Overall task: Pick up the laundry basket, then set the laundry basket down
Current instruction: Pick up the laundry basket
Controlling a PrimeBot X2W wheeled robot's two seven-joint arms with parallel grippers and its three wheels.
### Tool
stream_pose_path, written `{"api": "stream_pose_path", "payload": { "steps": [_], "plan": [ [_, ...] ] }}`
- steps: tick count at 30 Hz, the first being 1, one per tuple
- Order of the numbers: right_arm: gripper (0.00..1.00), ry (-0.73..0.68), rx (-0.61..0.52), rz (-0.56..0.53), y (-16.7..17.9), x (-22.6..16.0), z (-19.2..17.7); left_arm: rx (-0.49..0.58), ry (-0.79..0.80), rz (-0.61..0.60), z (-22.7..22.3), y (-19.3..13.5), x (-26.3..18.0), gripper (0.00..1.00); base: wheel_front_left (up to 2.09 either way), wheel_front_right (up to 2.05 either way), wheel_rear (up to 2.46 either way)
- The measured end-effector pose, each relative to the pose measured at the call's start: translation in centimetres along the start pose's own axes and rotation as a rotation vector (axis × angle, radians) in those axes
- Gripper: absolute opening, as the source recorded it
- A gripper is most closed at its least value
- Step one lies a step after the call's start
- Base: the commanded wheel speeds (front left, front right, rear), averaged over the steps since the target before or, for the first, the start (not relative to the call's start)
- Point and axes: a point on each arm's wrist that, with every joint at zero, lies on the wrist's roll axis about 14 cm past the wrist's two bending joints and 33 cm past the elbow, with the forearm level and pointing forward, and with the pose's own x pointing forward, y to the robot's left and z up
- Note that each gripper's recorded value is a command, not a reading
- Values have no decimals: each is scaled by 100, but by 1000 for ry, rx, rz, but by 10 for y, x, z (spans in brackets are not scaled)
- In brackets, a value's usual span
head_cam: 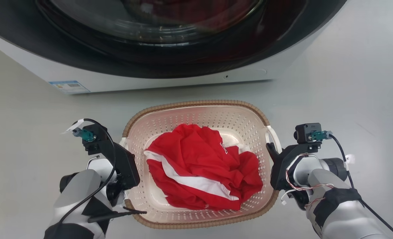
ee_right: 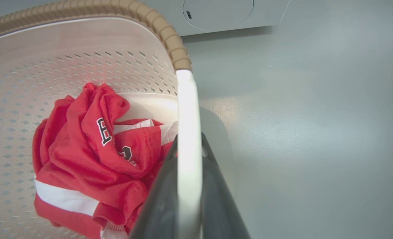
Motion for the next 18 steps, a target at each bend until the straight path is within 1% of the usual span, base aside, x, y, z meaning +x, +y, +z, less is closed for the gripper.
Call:
{"api": "stream_pose_path", "payload": {
  "steps": [18],
  "plan": [
    [0, 51, 13, 37, 25, -46, 6, -11, 54, -30, -1, -15, -54, 0, 0, 0, 0]
  ]
}}
